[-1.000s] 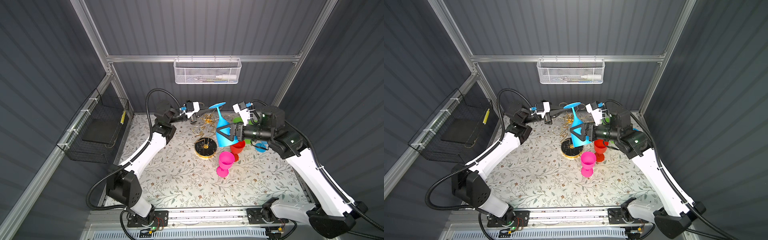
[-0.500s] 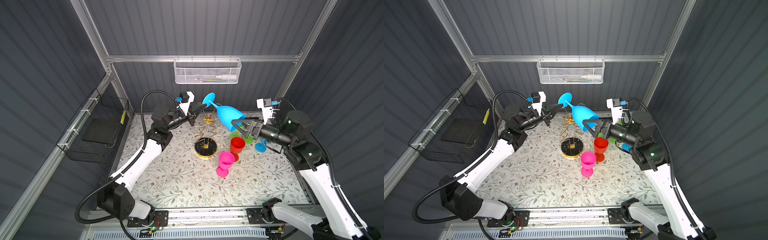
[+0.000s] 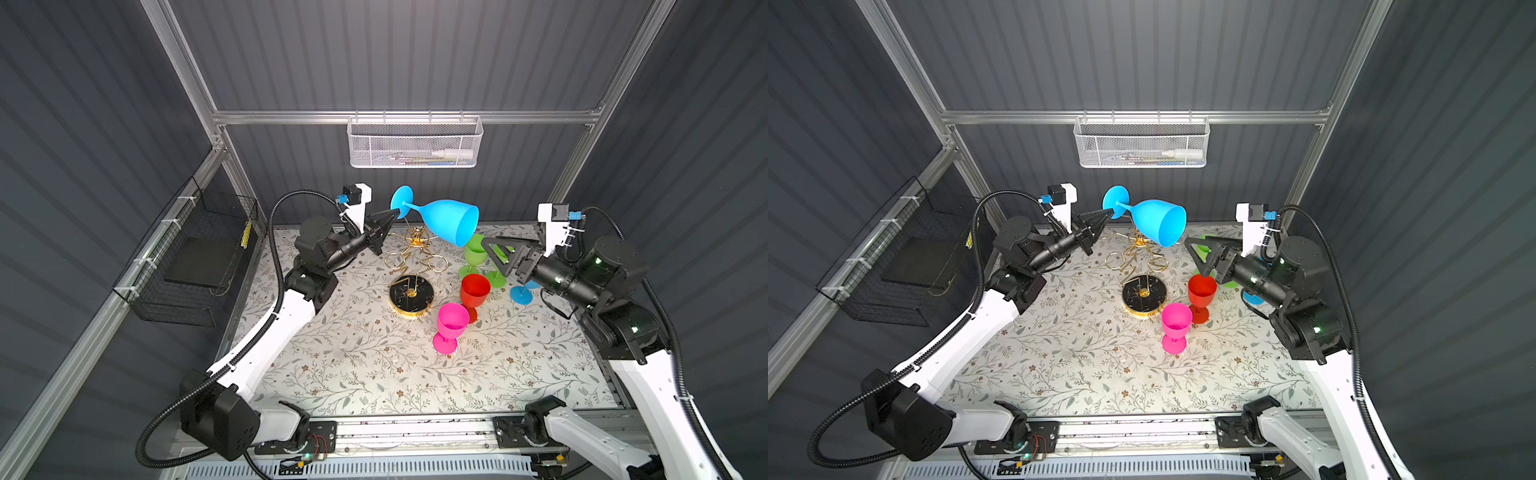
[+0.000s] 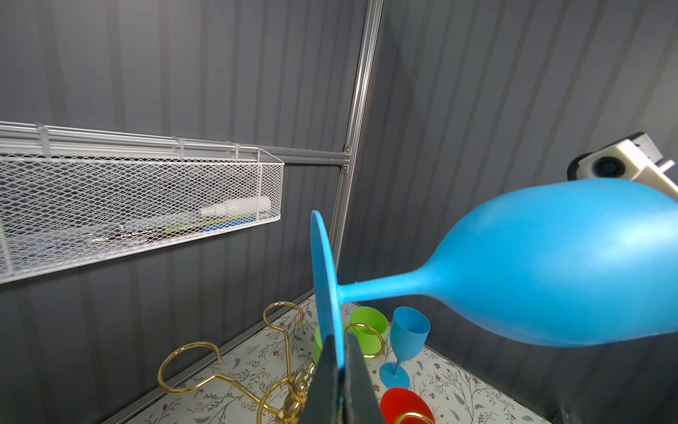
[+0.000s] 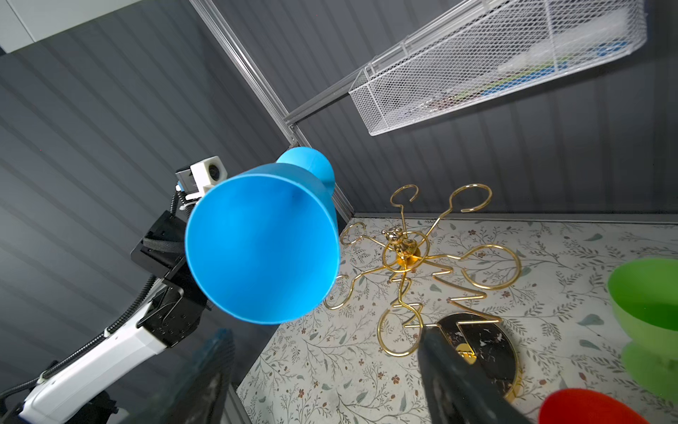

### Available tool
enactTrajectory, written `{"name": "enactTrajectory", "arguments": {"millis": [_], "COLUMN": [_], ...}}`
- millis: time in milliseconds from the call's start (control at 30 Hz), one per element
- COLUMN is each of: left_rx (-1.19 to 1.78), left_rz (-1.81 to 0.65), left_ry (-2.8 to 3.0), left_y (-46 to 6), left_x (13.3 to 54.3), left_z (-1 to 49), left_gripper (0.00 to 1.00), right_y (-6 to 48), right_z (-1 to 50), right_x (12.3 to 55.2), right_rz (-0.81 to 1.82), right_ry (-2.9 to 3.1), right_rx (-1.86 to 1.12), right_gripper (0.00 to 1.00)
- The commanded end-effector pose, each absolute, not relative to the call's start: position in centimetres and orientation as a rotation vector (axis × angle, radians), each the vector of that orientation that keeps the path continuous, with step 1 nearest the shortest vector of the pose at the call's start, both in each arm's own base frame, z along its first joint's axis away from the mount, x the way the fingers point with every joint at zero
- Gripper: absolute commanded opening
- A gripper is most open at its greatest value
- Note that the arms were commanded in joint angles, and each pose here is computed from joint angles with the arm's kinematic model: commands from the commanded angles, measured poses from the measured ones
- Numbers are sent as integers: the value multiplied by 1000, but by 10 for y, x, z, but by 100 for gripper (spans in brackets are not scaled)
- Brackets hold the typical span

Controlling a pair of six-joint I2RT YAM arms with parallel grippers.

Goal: Take the wine glass off the wine glass rack
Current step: Pass the wine glass.

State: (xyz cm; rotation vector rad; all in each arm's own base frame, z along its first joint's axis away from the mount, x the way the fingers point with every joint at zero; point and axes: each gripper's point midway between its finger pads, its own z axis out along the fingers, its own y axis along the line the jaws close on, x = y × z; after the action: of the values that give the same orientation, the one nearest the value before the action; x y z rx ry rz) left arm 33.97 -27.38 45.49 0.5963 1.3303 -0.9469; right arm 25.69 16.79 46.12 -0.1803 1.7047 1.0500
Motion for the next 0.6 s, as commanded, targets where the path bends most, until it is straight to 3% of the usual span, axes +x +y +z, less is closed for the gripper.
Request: {"name": "enactTrajectory", "arguments": {"millis": [0, 200, 567], "left_rx": [592, 597, 593], "left_rz": [-971, -972, -951], "left_ry": [1320, 1328, 1344], "left_y": [-272, -272, -268], "left_x": [330, 329, 327], "left_z": [461, 457, 452], "left_gripper": [0, 0, 0], "right_y": [173, 191, 212], "right_z": [464, 467, 447], "right_x": [269, 284, 310], "right_rz": [1083, 1117, 1048], "right_ry": [1680, 1675, 1748], "right_rx": [-166, -181, -165], "right_gripper": [74, 64, 7]}}
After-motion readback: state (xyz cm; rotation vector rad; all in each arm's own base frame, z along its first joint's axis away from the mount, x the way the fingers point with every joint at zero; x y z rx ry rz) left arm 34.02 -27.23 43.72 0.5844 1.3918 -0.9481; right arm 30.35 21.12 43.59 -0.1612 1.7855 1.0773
